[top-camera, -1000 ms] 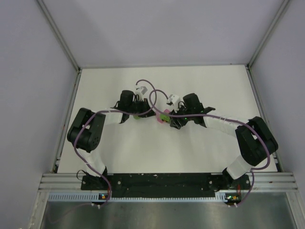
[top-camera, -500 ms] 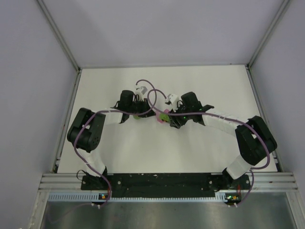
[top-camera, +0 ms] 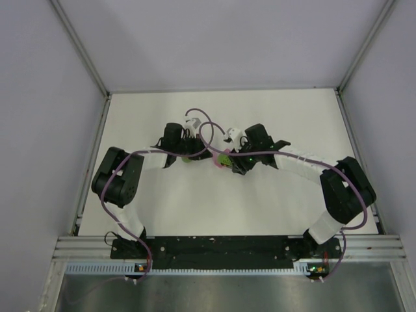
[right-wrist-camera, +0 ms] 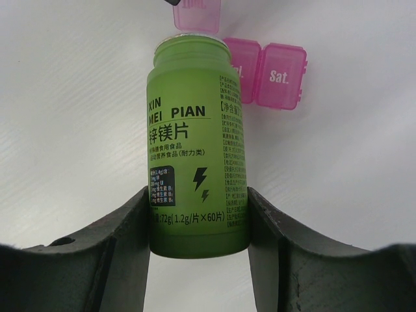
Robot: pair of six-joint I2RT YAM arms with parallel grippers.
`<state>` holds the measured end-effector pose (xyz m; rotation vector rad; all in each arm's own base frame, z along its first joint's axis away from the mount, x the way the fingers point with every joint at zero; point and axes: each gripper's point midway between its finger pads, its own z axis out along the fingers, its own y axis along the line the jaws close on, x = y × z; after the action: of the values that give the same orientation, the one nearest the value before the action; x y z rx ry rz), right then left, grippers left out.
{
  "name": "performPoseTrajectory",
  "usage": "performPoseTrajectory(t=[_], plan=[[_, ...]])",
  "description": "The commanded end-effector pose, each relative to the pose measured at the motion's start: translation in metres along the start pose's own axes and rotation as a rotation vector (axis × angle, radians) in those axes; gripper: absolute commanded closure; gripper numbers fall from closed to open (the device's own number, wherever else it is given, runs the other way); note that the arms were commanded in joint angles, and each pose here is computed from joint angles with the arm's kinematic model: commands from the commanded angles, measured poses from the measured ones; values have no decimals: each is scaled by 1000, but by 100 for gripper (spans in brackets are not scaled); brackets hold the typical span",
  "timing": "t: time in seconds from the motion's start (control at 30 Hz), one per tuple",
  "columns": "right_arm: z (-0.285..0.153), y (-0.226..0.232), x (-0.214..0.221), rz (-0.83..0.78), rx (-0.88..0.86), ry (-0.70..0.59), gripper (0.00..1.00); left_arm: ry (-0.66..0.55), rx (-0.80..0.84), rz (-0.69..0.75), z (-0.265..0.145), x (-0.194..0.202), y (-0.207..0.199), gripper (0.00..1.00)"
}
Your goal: Sort the pills into containers
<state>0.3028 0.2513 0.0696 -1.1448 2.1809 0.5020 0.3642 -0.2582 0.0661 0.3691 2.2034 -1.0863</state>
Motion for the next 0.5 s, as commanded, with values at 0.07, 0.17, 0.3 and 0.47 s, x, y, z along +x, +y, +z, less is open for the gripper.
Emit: performPoseTrajectory(t=[0.07,0.17,0.3,0.47], plan=[[-2,-2,-30,-51,11,-48,100,-54,22,49,0,-24,-11,82],[-2,-2,-29,-52,12,-40,100,-54,22,48,-1,-24,-11,82],[-1,-1,-28,-55,11,-26,100,-52,21,47,-1,-24,-11,82],[-2,-1,-29,-58,14,-18,100,-54,22,48,0,-25,-11,82]])
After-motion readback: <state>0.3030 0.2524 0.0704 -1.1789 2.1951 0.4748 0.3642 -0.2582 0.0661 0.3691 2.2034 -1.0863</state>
